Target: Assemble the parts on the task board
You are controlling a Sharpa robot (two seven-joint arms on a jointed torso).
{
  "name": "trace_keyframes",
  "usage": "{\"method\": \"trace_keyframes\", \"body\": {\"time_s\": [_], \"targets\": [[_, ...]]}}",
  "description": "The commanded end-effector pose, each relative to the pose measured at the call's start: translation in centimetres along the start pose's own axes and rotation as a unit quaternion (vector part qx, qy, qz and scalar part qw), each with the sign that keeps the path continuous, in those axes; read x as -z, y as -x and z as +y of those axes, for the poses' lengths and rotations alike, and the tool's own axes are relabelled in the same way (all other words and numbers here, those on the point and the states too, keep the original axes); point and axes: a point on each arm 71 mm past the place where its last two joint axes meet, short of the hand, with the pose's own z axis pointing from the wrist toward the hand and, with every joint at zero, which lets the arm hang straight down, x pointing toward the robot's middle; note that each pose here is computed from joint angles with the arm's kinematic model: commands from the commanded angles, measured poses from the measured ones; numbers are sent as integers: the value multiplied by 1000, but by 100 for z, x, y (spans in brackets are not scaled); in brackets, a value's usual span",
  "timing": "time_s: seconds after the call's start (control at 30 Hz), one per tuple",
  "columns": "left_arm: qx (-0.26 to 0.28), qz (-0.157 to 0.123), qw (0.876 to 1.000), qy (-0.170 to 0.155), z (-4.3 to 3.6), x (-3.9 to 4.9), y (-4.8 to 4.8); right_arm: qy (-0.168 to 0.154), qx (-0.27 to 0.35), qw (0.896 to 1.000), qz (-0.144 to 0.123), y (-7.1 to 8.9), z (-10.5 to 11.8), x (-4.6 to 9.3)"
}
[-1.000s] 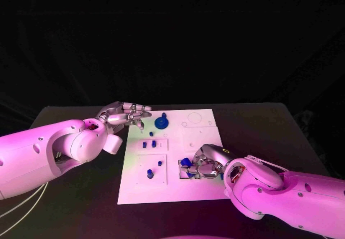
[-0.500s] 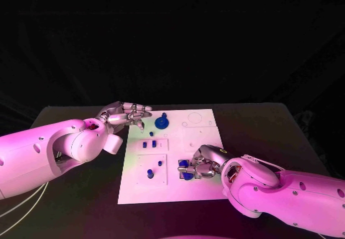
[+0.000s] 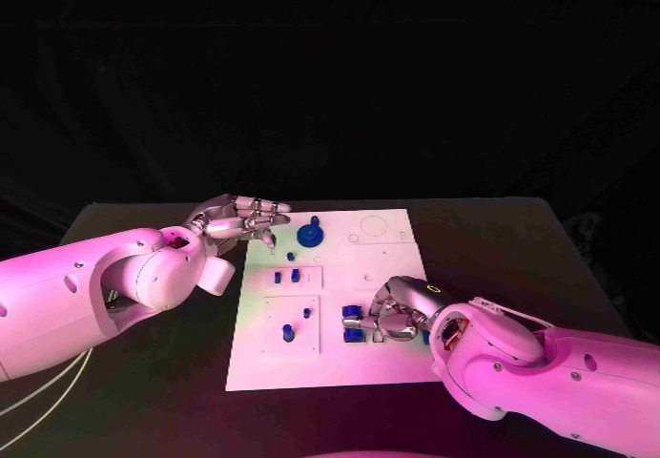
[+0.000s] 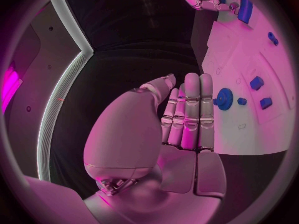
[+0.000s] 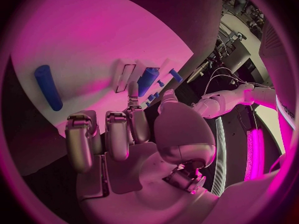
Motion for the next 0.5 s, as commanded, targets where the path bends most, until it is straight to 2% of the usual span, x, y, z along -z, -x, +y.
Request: {"method": "trace_keyframes", "body": {"time_s": [0.03, 0.27, 0.5], "targets": [[3, 9, 1000, -2, -10, 2, -19, 14, 7, 1000, -16, 32, 10, 60], [3, 7, 1000, -1, -7, 8, -8, 19, 6, 1000, -13, 63, -34, 160], [3, 8, 1000, 0, -3, 7, -10, 13, 10, 1000, -8, 73, -97, 174]]}}
